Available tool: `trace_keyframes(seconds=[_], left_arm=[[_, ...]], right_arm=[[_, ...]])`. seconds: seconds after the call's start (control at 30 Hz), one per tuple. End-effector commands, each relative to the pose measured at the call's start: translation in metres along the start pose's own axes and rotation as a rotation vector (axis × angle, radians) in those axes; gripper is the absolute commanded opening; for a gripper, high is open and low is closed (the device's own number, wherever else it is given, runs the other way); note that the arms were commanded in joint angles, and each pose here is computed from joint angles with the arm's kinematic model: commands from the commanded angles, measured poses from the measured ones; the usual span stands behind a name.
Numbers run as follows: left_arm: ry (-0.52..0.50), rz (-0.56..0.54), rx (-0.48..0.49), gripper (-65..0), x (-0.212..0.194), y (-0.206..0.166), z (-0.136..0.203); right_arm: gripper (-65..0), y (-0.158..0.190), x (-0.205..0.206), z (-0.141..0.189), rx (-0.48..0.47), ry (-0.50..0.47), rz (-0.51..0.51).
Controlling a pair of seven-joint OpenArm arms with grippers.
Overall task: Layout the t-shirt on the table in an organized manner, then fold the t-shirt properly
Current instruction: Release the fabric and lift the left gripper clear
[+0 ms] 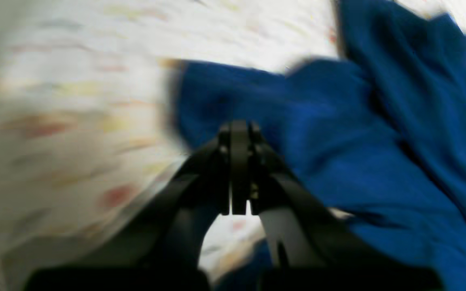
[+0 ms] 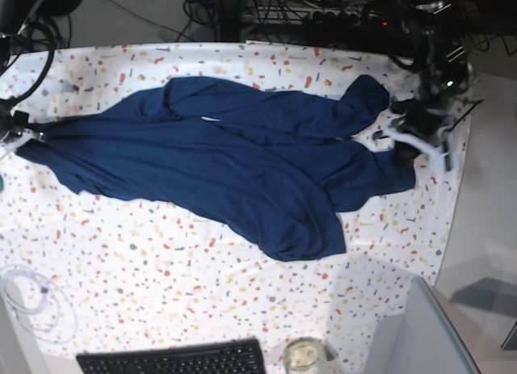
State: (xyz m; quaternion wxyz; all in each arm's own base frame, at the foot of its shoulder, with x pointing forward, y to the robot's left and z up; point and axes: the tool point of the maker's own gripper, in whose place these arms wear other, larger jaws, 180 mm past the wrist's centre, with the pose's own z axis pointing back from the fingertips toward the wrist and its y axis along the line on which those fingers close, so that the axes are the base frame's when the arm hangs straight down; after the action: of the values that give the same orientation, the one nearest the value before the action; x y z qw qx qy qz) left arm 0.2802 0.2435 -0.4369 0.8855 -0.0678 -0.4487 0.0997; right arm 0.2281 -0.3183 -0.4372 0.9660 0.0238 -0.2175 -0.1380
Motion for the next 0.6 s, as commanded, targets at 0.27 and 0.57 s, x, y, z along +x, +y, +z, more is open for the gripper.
trace_keyframes(seconds=[0.27,0.57], left_arm=[[0.079,-0.062,0.086,-65.0,-0.008,0.036,-0.024],[0.128,-0.114,0.179,-65.0,-0.001,0.096,-0.015]], right_arm=[[-65.0,-0.009,0.027,0.009,-0.019,-0.099,0.012],[-65.0,-0.017,0.034,0.013,-0.038,-0.144,0.018]])
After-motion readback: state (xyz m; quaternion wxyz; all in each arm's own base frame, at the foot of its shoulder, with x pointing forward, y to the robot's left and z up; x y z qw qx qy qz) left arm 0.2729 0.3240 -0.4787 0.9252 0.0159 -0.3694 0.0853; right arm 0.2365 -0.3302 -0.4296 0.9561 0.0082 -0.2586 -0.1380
